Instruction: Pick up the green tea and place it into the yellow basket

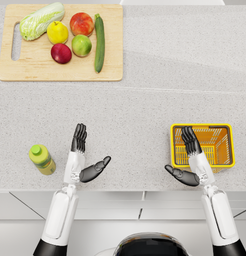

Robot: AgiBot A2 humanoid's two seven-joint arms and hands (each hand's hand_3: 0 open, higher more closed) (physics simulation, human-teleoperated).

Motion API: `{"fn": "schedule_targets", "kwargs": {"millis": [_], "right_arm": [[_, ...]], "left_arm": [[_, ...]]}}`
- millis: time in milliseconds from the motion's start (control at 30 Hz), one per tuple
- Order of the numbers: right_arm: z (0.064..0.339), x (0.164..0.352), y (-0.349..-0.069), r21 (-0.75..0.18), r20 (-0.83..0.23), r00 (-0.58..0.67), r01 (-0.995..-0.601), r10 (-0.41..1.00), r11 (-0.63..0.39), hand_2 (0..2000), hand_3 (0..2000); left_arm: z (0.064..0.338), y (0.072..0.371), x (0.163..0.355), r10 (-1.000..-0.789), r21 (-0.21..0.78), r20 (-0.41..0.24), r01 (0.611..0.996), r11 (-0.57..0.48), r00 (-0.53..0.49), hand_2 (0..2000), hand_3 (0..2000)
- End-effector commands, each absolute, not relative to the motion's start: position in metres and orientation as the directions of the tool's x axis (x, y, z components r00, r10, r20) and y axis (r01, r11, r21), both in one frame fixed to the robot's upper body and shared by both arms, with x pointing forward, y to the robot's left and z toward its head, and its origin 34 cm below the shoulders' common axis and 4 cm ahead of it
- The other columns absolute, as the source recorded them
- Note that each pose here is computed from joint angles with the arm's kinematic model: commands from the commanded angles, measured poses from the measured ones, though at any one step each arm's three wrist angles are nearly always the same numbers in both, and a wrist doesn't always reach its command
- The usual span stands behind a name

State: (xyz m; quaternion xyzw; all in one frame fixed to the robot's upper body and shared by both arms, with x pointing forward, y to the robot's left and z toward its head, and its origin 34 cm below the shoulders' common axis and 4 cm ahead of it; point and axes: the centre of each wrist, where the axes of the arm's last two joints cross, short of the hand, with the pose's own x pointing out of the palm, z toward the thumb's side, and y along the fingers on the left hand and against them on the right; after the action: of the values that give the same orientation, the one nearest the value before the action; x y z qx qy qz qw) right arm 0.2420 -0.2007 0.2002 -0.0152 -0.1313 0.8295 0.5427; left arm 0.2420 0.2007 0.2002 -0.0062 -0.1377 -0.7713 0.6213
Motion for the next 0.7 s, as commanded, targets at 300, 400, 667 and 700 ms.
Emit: {"fn": "schedule_targets", "kwargs": {"millis": [300,400,667,700], "right_arm": [[0.200,0.242,-0.201,-0.234,0.117,-0.410,-0.896,0.904,-0.376,0,0],[0.194,0.243,-0.195,-0.210,0.121,-0.427,-0.893,0.896,-0.397,0,0],[0.254,0.237,-0.224,-0.523,0.012,-0.170,-0.841,0.985,-0.139,0,0],[0.253,0.237,-0.229,-0.526,-0.018,-0.125,-0.843,0.992,-0.116,0,0]], "left_arm": [[0.200,0.201,0.242,-0.957,0.205,0.181,0.960,-0.190,-0.228,0,0],[0.194,0.195,0.243,-0.953,0.181,0.180,0.960,-0.212,-0.244,0,0],[0.239,0.259,0.229,-0.999,0.476,0.027,0.879,-0.014,-0.030,0,0],[0.240,0.266,0.227,-1.000,0.485,-0.003,0.875,0.016,0.020,0,0]]}}
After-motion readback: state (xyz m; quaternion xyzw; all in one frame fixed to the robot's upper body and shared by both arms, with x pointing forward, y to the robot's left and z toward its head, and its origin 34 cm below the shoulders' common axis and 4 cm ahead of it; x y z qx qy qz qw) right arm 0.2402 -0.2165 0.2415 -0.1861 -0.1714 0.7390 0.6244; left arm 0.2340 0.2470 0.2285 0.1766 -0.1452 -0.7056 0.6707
